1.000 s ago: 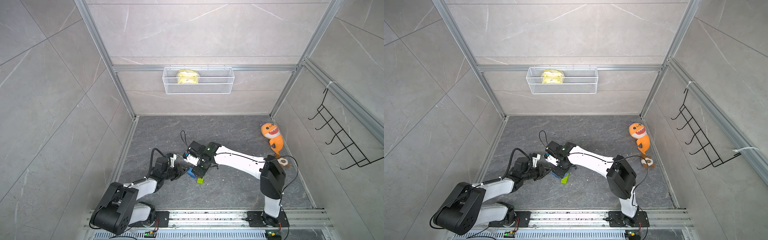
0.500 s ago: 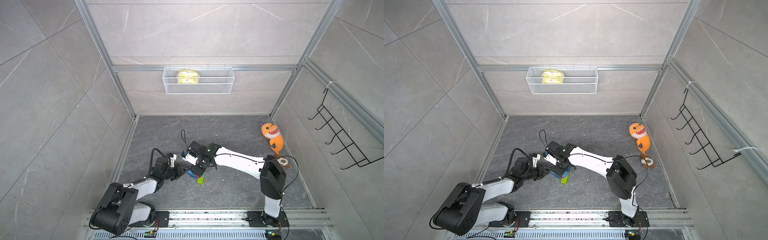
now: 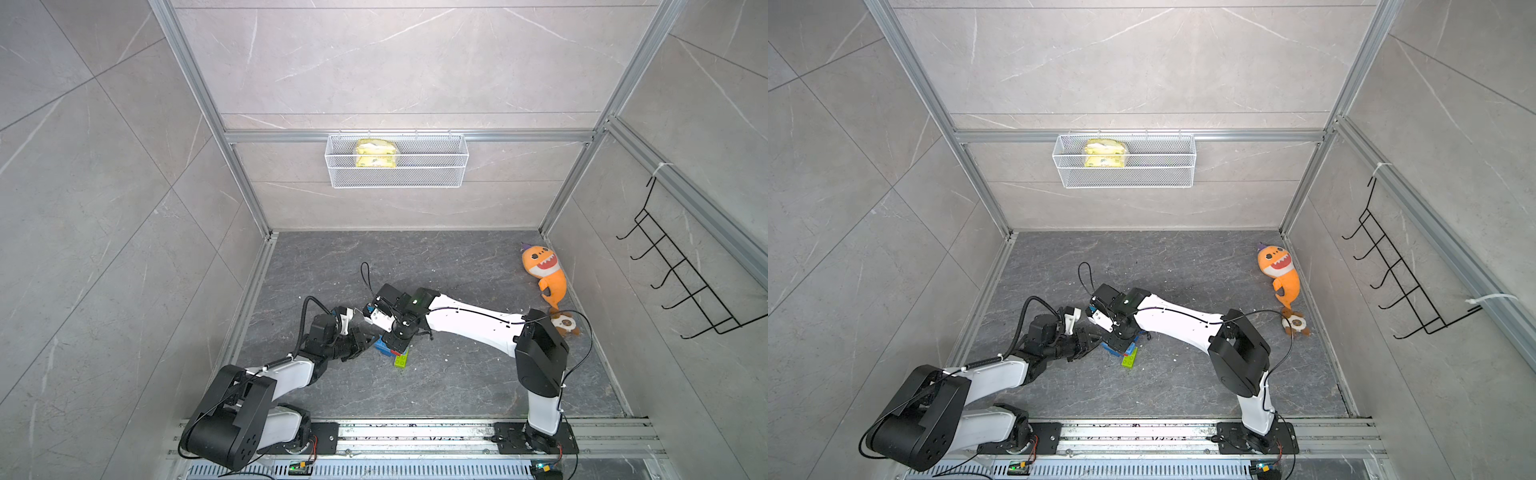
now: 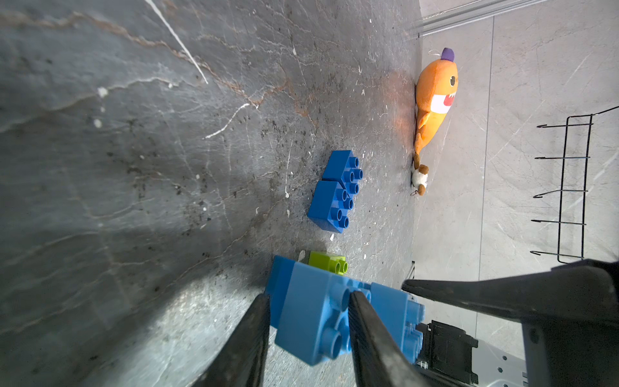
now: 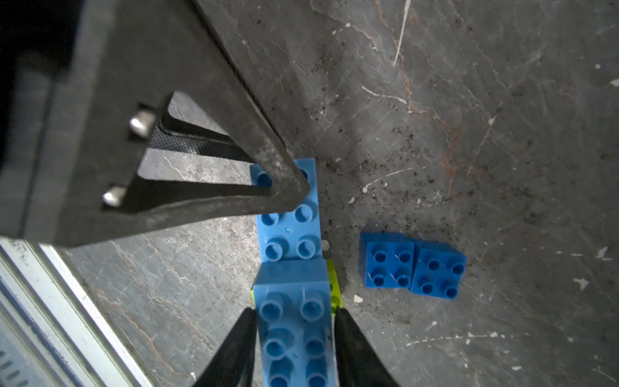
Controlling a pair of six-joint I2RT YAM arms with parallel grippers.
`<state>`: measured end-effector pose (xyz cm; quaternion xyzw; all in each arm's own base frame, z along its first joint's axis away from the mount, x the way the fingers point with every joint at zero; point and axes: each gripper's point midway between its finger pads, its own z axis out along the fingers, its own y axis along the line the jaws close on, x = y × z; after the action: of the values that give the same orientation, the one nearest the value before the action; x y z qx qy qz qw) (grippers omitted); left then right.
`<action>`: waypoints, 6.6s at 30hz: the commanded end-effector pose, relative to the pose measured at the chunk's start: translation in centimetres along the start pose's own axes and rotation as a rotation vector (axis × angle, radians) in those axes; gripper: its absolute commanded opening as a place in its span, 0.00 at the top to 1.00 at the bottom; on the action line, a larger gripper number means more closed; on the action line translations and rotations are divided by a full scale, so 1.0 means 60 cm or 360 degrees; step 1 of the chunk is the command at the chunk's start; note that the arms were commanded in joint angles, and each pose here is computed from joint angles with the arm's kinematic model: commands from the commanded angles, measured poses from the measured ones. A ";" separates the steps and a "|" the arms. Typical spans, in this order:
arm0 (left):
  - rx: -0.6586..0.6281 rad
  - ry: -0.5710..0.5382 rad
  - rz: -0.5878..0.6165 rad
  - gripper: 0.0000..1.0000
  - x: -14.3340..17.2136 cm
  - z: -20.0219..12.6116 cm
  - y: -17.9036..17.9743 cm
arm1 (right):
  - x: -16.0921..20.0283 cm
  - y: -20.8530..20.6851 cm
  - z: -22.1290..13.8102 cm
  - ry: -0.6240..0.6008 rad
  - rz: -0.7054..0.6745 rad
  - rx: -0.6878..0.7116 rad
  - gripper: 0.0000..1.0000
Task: Assemble a heart with lego
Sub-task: Assemble the lego brick with the lego brick, then adjust the lego brick at the center of the board.
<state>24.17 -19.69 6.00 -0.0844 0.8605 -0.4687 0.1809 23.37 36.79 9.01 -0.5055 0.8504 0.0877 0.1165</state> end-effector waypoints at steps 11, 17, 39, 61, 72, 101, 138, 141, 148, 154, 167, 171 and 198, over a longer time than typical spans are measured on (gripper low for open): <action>0.0029 -0.0020 0.0057 0.58 -0.007 -0.003 -0.015 | 0.020 0.006 0.020 0.0085 -0.0031 -0.0042 0.73; 0.0026 -0.0019 0.0059 0.58 -0.008 -0.003 -0.015 | 0.027 0.001 0.021 0.0103 -0.0088 -0.0106 0.75; 0.0028 -0.0009 0.0060 0.58 -0.012 0.004 -0.015 | 0.065 0.007 0.063 0.0331 -0.0081 -0.0186 0.77; 0.0030 -0.0008 0.0055 0.58 -0.009 0.003 -0.013 | 0.105 0.019 0.118 0.0431 -0.0042 -0.0141 0.76; 0.0024 -0.0010 0.0059 0.58 -0.006 0.001 -0.010 | 0.132 0.013 0.090 0.0500 -0.0039 -0.0175 0.76; 0.0024 -0.0024 0.0068 0.58 -0.008 -0.004 -0.016 | 0.075 -0.016 0.092 0.0411 -0.0054 -0.0084 0.76; 0.0035 -0.0029 0.0071 0.59 -0.014 -0.002 -0.020 | 0.132 0.023 0.122 0.0651 -0.0068 -0.0188 0.76; 0.0030 -0.0029 0.0071 0.59 -0.013 -0.002 -0.018 | 0.150 0.017 0.138 0.0742 -0.0074 -0.0154 0.76; 0.0036 -0.0035 0.0071 0.59 -0.013 -0.002 -0.018 | 0.138 0.026 0.154 0.0748 -0.0089 -0.0190 0.76; 0.0030 -0.0029 0.0076 0.59 -0.007 -0.007 -0.018 | 0.105 0.032 0.128 0.0638 -0.0090 -0.0215 0.74; -0.0013 -0.0042 0.0085 0.58 -0.006 -0.015 -0.014 | 0.029 0.013 0.003 0.0222 -0.0039 -0.0065 0.46; -0.0022 -0.0041 0.0095 0.58 -0.008 -0.017 -0.017 | 0.016 0.004 -0.027 0.0101 0.0006 -0.0036 0.44; -0.0060 -0.0081 0.0145 0.55 -0.029 -0.032 -0.040 | 0.083 -0.138 0.001 -0.0044 0.0777 -0.0016 0.45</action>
<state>23.98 -18.78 7.20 -0.0805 0.8737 -0.4385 0.1945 29.05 28.84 6.57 -0.3027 0.9425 0.1044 0.0953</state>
